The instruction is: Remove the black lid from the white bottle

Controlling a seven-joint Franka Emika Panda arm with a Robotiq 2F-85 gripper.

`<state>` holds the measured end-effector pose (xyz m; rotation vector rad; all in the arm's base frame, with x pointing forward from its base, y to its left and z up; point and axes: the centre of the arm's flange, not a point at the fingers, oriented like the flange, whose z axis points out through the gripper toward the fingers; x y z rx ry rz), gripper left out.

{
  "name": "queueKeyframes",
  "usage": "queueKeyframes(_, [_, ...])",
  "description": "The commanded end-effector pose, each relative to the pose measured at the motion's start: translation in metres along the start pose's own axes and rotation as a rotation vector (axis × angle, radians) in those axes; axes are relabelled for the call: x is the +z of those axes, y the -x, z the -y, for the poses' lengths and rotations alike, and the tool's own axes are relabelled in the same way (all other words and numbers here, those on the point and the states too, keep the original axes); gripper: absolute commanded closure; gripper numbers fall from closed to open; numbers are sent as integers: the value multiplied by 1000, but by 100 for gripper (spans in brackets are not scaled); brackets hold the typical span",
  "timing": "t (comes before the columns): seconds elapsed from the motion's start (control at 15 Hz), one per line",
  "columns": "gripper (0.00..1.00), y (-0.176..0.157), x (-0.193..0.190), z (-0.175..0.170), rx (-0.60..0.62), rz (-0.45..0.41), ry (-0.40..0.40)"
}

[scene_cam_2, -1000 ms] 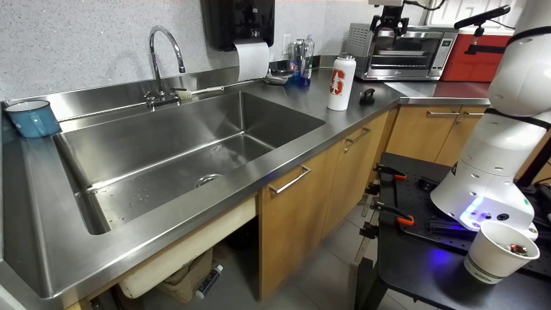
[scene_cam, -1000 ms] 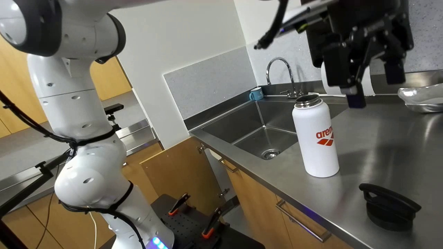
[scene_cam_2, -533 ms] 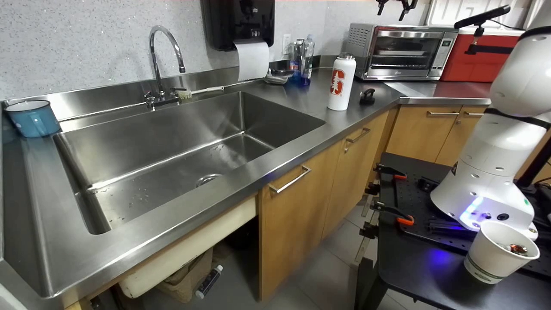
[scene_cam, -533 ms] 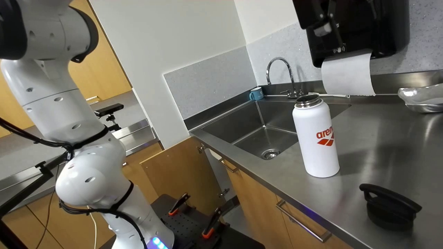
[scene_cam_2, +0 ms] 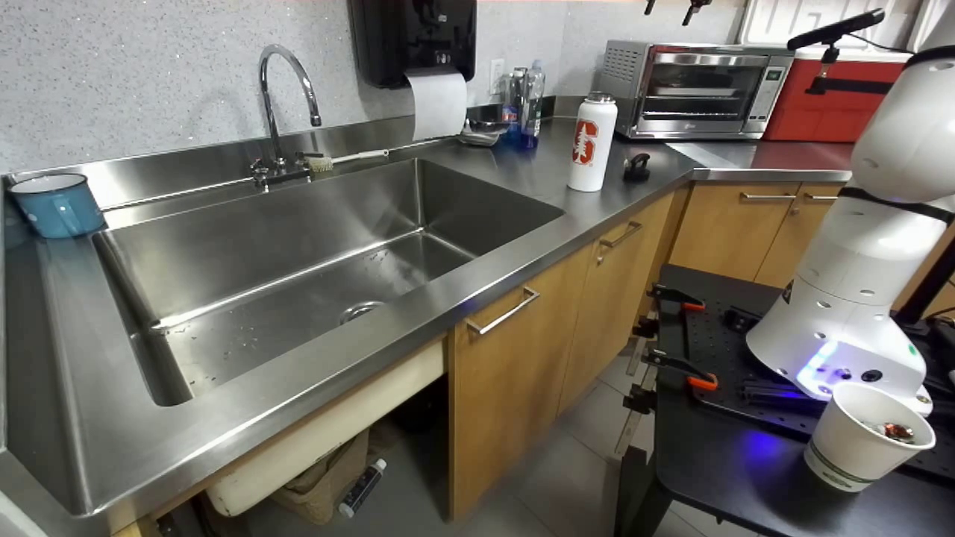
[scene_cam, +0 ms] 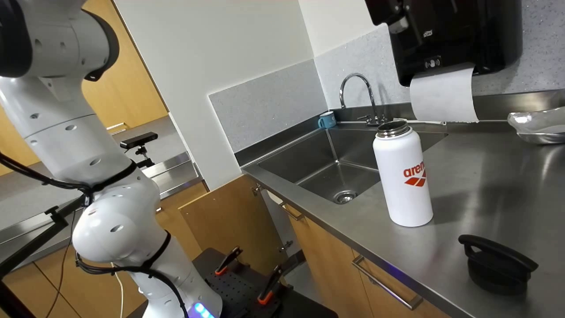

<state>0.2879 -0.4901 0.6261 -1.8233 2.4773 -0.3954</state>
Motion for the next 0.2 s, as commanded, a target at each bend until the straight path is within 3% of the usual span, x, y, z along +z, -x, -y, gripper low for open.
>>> queueKeyframes(0.0, [0, 11, -12, -1, -33, 12, -6])
queueKeyframes(0.13, [0, 13, -15, -2, -35, 12, -7])
